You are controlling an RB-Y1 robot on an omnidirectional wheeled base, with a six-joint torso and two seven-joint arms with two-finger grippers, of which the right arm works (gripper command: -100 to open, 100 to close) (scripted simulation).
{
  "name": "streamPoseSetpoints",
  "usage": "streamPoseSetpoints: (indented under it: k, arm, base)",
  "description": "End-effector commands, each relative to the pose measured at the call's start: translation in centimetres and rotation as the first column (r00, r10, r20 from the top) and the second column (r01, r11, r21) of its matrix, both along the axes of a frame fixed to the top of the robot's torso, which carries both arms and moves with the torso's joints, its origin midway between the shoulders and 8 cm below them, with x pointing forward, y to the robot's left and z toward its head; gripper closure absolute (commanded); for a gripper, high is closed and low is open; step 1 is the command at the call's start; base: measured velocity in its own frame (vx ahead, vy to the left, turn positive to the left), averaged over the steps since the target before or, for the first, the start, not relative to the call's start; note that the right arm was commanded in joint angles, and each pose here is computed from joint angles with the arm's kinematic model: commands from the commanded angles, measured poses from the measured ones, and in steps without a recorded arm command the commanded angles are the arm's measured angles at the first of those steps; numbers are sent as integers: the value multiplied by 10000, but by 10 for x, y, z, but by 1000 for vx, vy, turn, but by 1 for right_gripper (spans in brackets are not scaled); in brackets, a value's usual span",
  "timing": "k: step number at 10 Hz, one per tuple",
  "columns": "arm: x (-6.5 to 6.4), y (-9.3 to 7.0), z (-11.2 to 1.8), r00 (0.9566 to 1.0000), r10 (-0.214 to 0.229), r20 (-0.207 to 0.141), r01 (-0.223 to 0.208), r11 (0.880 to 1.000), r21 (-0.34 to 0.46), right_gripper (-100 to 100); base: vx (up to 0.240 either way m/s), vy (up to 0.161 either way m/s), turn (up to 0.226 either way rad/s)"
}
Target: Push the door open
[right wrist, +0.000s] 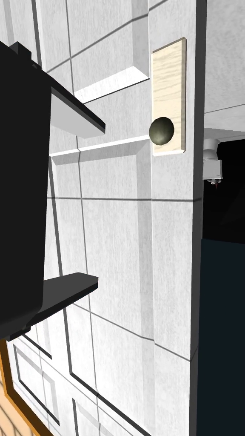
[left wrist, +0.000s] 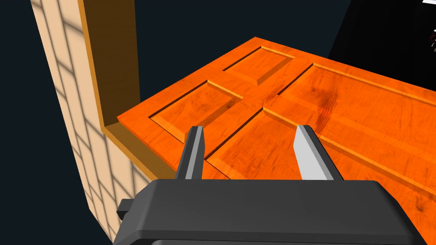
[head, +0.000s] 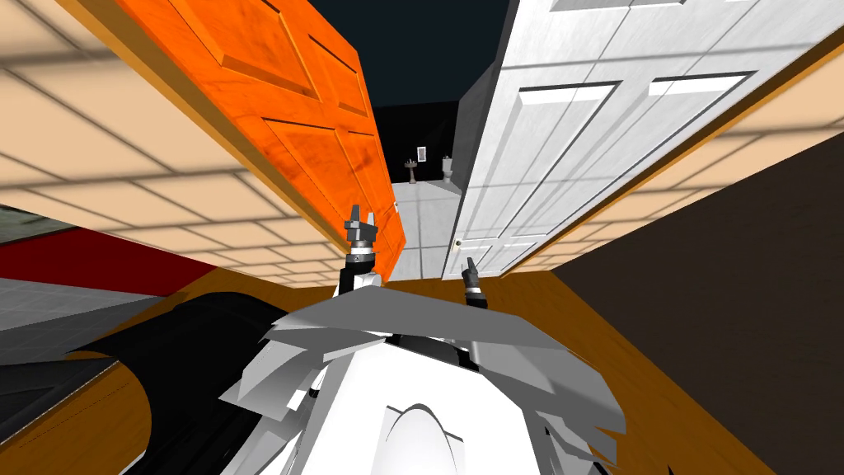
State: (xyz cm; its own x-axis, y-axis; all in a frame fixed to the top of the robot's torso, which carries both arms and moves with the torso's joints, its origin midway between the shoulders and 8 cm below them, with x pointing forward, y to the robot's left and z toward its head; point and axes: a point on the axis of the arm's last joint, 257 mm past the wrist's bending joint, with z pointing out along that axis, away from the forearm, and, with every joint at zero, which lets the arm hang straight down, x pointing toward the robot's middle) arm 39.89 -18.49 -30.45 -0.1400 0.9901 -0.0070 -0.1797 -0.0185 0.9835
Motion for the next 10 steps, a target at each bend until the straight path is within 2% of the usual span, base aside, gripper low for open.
streamPoseSetpoints:
  k: [1, 3, 5, 6, 10]
  arm:
    - [-2, 4, -17, 9994, 89, -331, -90, 10000, -39, -100]
    - [-6, 7, -37, 9970, 182, -757, -189, 9998, -85, -100]
    - [-10, 10, -53, 9938, 260, -1077, -275, 9996, -118, -100]
    - [-14, 13, -66, 9902, 329, -1359, -352, 9993, -146, -100]
    - [-21, 17, -87, 9828, 434, -1797, -475, 9987, -184, -100]
  base:
    - [75, -83, 75]
    - [81, -77, 55]
    - [90, -76, 47]
    - [91, -82, 68]
    - [86, -62, 37]
